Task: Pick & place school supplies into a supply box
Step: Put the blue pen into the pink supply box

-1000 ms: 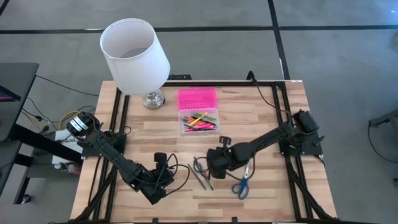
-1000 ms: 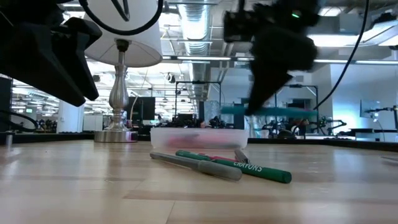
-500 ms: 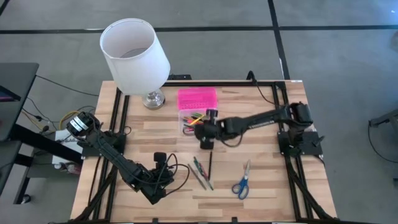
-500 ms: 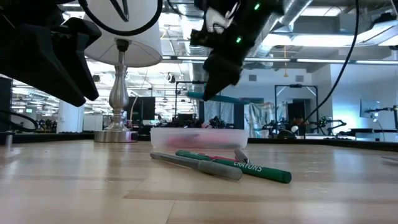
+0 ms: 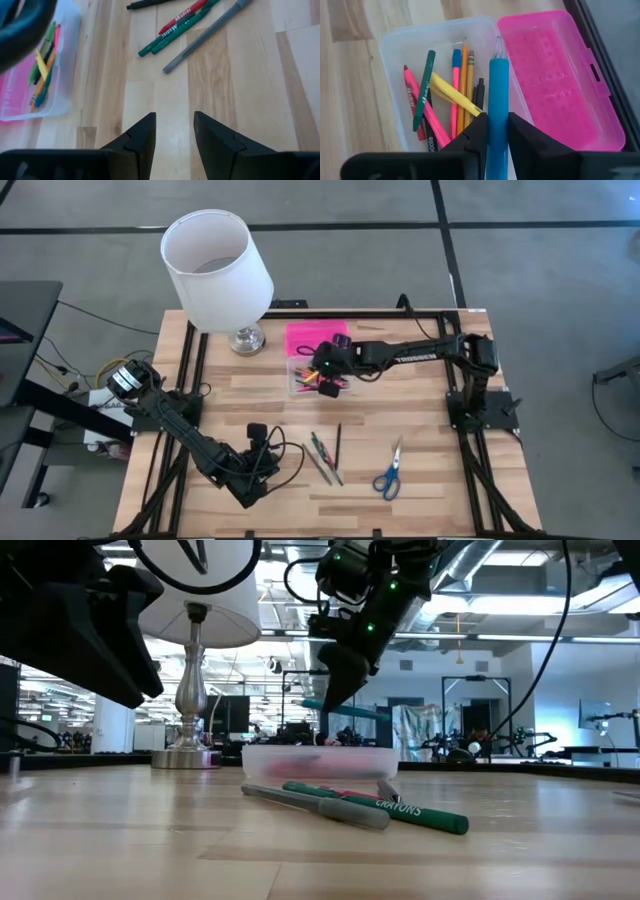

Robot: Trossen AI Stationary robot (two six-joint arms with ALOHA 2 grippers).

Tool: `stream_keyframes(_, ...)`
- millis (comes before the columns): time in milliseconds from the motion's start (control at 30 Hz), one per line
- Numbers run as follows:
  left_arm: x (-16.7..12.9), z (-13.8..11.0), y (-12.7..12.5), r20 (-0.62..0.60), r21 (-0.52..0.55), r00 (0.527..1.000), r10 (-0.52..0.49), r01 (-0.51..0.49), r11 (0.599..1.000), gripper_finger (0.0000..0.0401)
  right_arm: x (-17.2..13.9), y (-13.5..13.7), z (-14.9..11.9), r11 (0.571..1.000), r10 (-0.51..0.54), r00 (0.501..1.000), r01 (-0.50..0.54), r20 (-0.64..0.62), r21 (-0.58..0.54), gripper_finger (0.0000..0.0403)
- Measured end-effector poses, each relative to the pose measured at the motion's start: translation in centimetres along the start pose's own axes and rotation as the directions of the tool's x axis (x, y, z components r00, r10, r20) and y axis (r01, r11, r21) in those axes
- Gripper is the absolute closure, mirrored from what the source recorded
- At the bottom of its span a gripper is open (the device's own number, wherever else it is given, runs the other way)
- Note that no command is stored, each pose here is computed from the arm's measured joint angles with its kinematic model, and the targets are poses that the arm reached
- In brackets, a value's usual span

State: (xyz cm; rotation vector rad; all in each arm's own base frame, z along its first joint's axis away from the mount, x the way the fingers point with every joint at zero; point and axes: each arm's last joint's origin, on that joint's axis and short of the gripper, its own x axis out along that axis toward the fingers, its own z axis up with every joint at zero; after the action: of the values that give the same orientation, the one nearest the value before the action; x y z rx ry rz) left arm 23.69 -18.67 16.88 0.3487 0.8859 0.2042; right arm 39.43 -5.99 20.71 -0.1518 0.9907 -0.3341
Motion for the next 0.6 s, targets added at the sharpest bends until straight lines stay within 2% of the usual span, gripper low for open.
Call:
stream_keyframes(200, 0.00, 0.03, 0.04, 0.008, 0.005, 1.000, 0.015, -0.015, 1.000, 0.0273, 0.16, -0.48, -0.04, 0.999, 0.037, 0.999, -0.037, 0.001, 0.012, 0.0348)
stream_keyframes(600, 0.01, 0.02, 0.04, 0.008, 0.008, 1.000, 0.016, -0.016, 1.000, 0.0273, 0.16, -0.50, 0.17, 0.999, 0.034, 0.999, -0.034, 0.023, -0.007, 0.0344)
